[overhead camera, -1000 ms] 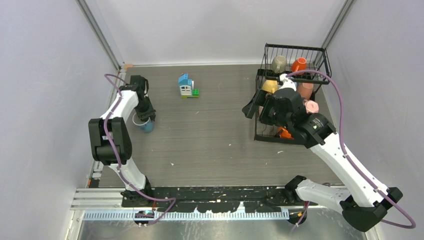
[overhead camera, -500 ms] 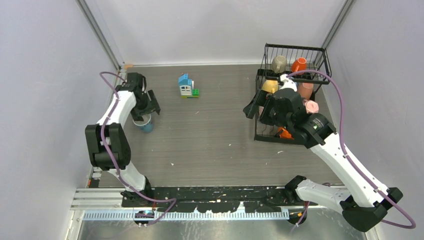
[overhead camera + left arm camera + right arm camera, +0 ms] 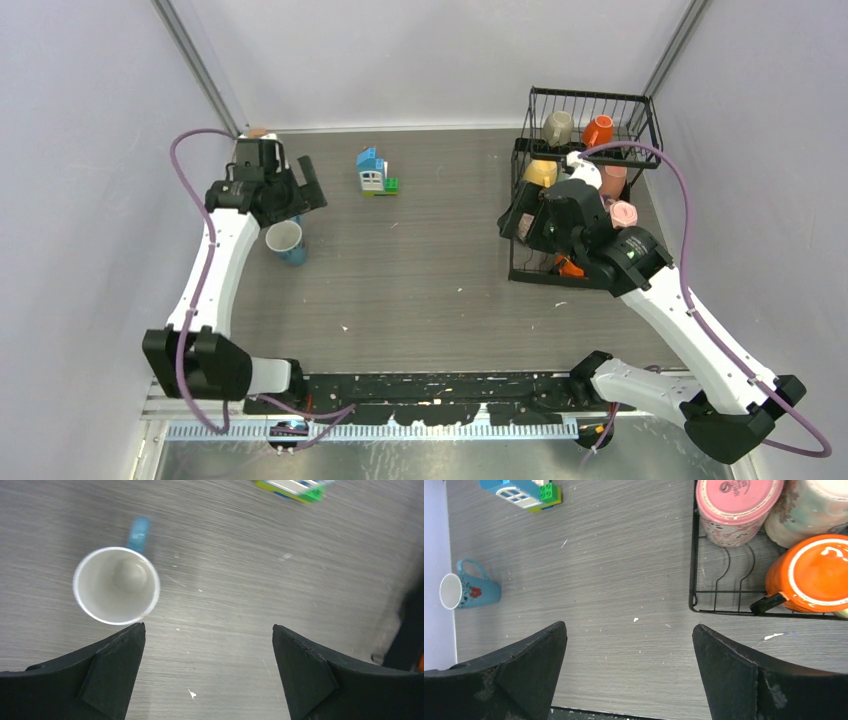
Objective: Unload the cups from the dish rack
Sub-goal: Unload the cup from the dish rack.
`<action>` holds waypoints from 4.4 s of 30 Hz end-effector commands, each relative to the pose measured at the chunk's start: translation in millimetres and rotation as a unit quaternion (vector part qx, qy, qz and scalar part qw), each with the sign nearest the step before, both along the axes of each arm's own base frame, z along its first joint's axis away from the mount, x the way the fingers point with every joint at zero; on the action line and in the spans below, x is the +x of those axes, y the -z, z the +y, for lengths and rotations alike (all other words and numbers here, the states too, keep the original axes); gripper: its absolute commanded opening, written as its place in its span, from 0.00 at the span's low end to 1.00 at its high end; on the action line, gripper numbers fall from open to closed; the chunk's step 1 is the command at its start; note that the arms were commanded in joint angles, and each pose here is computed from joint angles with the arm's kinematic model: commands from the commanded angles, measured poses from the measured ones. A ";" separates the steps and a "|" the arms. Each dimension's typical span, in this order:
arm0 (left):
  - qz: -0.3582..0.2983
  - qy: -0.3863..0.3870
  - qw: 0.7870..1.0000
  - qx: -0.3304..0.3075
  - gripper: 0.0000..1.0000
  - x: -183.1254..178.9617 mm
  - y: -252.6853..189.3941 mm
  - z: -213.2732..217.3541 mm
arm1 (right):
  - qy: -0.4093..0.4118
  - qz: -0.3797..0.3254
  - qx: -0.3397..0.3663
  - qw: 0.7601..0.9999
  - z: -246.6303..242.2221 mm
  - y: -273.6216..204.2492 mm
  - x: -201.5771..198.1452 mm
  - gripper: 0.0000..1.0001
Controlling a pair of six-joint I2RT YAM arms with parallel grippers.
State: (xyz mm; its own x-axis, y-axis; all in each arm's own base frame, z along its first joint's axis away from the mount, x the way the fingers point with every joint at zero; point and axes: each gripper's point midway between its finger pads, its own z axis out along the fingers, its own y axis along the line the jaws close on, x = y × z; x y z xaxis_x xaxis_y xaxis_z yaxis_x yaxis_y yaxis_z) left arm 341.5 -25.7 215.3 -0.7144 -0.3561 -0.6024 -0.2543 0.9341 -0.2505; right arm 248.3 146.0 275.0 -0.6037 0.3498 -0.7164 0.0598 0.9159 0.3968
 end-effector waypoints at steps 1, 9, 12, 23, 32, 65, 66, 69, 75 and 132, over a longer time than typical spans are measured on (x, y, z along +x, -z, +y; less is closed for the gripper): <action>-0.050 0.094 0.994 -0.004 1.00 -22.3 -32.4 -44.9 | 0.054 -0.040 -0.003 0.998 -22.4 -20.7 2.8 1.00; -0.111 0.251 0.961 -0.023 1.00 -64.1 -54.6 -124.1 | 0.110 -0.046 -0.043 0.992 -53.5 -19.0 -1.3 1.00; -0.115 0.295 0.947 -0.042 1.00 -81.5 -57.2 -153.1 | 0.127 -0.043 -0.055 0.989 -61.9 -15.4 -1.5 1.00; -0.105 0.382 0.914 -0.090 1.00 -122.7 -50.3 -228.4 | 0.178 0.017 -0.071 0.981 -82.9 21.4 11.4 1.00; -0.090 0.394 0.910 -0.095 1.00 -128.2 -41.7 -231.3 | 0.221 0.071 -0.057 0.971 -85.5 73.1 30.0 1.00; -0.074 0.393 0.911 -0.104 1.00 -140.9 -28.2 -224.6 | 0.339 0.116 -0.118 0.926 -120.1 172.8 42.6 0.55; -0.072 0.392 0.911 -0.104 1.00 -141.0 -26.7 -224.6 | 0.338 0.118 -0.119 0.926 -119.7 175.0 43.0 0.53; -0.068 0.391 0.912 -0.104 1.00 -141.3 -24.1 -225.0 | 0.342 0.123 -0.125 0.923 -121.4 181.2 42.4 0.48; -0.064 0.388 0.913 -0.104 1.00 -140.3 -21.0 -225.4 | 0.345 0.132 -0.128 0.920 -121.6 191.1 40.4 0.42; -0.037 0.313 0.913 -0.261 1.00 -127.4 -14.2 -274.5 | 0.293 0.011 0.078 0.953 -87.0 85.7 33.7 0.01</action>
State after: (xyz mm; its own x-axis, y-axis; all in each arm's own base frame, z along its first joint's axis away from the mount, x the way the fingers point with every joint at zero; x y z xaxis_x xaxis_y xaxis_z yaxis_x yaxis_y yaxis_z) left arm 209.2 -283.6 213.4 -0.8381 -0.0561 -0.5427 0.3478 0.7115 -0.6106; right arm 266.1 46.2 150.7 -0.3602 0.6879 -0.6301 0.6264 0.6789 0.3831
